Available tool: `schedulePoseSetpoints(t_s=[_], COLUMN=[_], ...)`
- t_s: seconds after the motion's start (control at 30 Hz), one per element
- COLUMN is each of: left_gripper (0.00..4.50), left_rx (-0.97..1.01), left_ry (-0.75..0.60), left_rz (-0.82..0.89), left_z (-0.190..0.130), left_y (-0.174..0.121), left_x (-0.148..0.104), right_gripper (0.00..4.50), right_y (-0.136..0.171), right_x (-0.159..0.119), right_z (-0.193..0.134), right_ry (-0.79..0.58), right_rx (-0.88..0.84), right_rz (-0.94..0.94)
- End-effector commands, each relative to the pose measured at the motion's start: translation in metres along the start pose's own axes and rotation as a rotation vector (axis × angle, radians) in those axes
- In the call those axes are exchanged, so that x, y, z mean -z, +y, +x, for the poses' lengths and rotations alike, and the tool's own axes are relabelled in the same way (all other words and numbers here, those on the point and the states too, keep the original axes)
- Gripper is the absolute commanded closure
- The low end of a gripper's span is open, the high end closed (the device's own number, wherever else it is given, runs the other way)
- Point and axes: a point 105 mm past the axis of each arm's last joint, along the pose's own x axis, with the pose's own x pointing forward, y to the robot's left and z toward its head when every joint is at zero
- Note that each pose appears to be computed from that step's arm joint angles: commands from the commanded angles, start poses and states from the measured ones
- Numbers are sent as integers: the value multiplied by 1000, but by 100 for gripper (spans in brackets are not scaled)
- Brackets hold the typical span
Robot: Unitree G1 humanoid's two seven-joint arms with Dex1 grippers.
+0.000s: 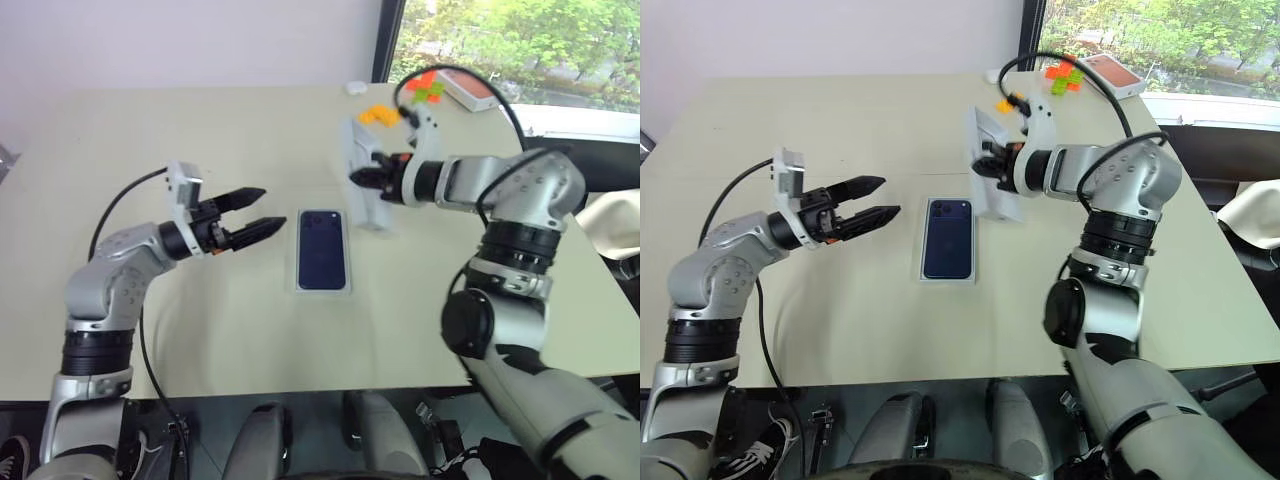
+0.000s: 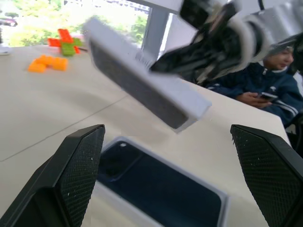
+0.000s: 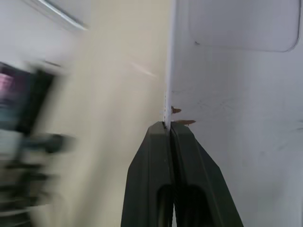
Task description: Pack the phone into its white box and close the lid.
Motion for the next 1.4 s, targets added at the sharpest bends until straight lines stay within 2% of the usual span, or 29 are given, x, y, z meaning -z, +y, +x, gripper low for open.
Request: schedulePoseSetpoints(t_s=[0.03, 0.1, 0.3, 0.6, 0.97, 1.07, 1.4], left_gripper=[0, 0, 0, 0, 0, 0, 0], left_rx=[-2, -15, -37, -55, -62, -50, -37], left_ry=[-52, -57, -63, -32, -22, -23, -24], left_rz=[39, 62, 46, 11, -21, -35, -46], left_z=[-7, -10, -15, -28, -30, -27, -27], left_y=[4, 7, 13, 14, 11, 9, 5], left_x=[-25, -31, -36, -33, -26, -24, -22], right_gripper=[447, 447, 447, 447, 447, 447, 447], right_y=[30, 38, 60, 51, 50, 44, 52], right_x=[-5, 5, 26, 65, 74, 82, 96], right_z=[-2, 3, 18, 36, 36, 38, 44], right_ry=[-74, -76, -89, 13, 43, 68, 100], right_rx=[-142, -153, -362, -389, -402, -399, -480], right_rz=[-8, -44, 163, 336, 351, 395, 525])
